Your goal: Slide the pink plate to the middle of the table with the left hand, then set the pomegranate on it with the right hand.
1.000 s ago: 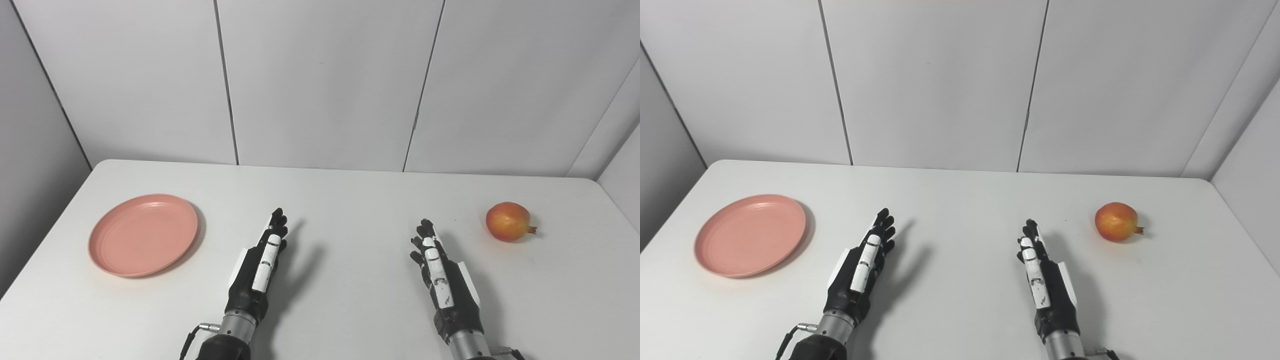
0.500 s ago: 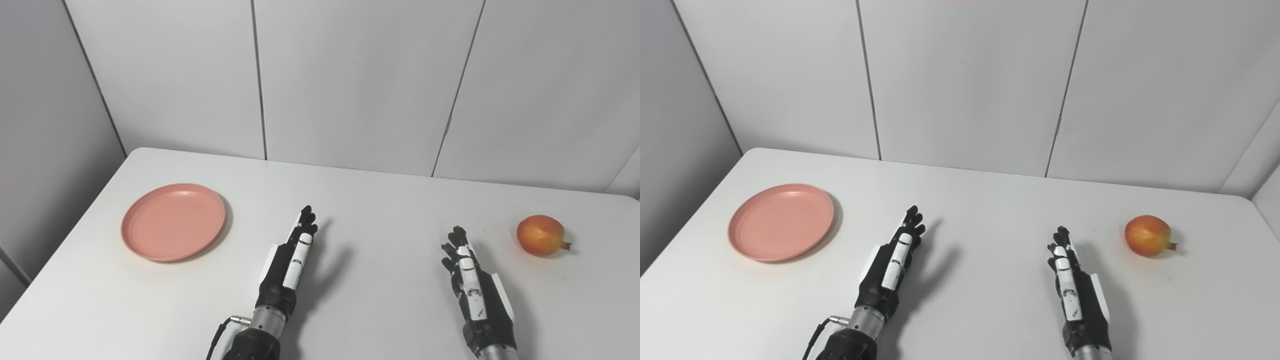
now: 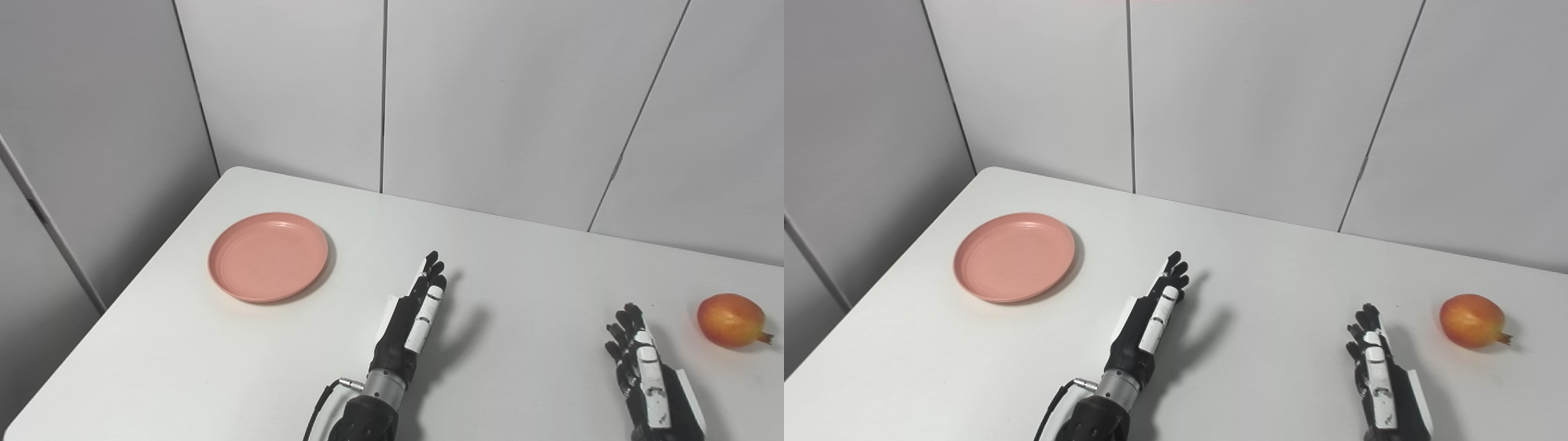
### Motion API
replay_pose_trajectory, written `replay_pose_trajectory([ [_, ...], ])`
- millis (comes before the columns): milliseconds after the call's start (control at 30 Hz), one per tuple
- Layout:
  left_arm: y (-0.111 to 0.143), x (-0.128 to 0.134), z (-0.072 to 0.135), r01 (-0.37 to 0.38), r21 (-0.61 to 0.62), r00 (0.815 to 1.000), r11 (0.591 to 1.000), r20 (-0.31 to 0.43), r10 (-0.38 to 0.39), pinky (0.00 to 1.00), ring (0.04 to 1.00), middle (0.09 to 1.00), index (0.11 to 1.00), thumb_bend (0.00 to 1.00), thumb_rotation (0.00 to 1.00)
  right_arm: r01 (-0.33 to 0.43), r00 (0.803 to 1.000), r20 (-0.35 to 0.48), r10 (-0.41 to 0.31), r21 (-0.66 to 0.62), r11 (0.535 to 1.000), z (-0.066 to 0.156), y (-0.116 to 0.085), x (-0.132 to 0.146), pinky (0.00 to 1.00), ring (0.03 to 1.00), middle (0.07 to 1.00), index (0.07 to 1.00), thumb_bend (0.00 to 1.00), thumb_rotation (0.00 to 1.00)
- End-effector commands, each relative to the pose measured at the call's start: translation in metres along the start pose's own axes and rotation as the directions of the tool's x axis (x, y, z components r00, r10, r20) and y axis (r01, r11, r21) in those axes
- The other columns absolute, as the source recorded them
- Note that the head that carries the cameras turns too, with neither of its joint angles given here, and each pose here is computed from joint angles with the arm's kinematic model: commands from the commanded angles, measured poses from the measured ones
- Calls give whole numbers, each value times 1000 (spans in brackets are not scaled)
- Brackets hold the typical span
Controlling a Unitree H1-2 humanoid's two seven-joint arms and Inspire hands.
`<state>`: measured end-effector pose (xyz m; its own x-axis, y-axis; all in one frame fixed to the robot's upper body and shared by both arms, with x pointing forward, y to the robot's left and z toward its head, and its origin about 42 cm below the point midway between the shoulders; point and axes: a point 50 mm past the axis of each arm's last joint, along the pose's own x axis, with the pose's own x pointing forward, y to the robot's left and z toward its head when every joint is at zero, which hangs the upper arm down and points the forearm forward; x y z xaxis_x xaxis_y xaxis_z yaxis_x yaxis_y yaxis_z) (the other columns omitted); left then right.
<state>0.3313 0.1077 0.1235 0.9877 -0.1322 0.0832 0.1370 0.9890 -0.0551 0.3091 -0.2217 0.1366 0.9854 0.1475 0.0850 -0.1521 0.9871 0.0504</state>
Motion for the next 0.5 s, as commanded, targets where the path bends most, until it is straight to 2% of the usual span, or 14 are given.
replay_pose_trajectory([
  [0, -24, 10, 9, 43, -15, 999, 999, 29, -43, 961, 967, 977, 971, 429, 1000, -10, 993, 115, 12, -19, 1000, 18, -4, 5, 1000, 1000, 1000, 1000, 214, 1000],
  [467, -21, 9, 11, 40, -4, 999, 999, 37, -40, 963, 968, 980, 975, 438, 1000, -13, 994, 107, 14, -14, 1000, 20, 1, 4, 1000, 1000, 1000, 1000, 197, 1000],
])
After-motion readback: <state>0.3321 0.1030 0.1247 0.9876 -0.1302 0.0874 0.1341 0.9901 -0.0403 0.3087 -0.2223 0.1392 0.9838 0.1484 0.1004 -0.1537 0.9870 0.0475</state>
